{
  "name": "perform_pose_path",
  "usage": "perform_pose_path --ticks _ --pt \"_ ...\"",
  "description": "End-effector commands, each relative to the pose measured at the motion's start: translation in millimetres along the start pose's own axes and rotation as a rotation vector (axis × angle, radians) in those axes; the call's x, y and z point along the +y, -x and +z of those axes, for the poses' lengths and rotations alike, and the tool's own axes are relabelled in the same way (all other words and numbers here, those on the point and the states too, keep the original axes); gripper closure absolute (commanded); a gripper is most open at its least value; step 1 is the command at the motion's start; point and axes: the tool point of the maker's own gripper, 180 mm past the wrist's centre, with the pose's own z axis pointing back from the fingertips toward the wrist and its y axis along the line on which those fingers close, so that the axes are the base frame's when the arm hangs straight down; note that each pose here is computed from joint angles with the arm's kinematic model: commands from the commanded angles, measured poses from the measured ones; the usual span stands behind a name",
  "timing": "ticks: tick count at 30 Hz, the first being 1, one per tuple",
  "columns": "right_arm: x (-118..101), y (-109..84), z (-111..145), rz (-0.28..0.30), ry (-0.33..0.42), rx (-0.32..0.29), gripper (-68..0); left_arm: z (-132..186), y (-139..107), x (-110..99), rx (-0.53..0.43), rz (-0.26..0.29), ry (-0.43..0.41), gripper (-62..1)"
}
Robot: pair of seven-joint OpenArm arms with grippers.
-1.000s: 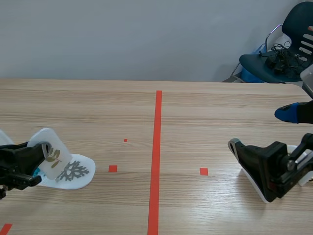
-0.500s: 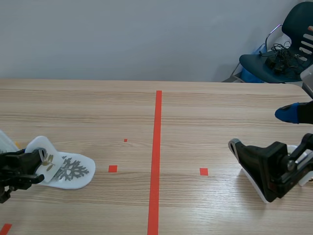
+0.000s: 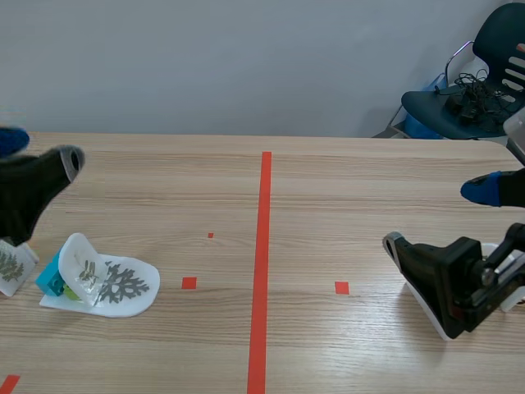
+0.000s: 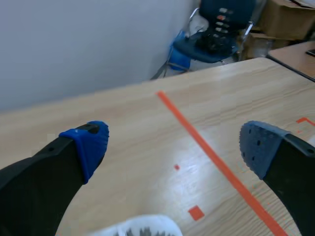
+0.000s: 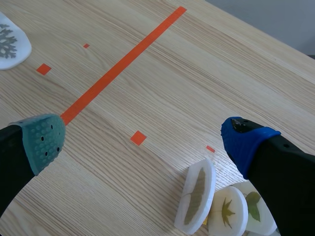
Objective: Do the leaf sorting experiment
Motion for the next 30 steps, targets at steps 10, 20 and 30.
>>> perform_pose_path --ticks 10,20,30 --pt "-8 -20.8 2 -0.010 0.021 -0.087 -67.9 13 25 -54 0.147 0.004 0.142 -62.3" --pt "-8 -25.0 3 -0.020 0.021 -0.102 -67.9 13 49 -59 0.197 0.068 0.144 -62.3" --pt "-8 -28.4 3 -0.020 0.021 -0.121 -67.9 13 48 -60 0.191 0.071 0.147 -62.3"
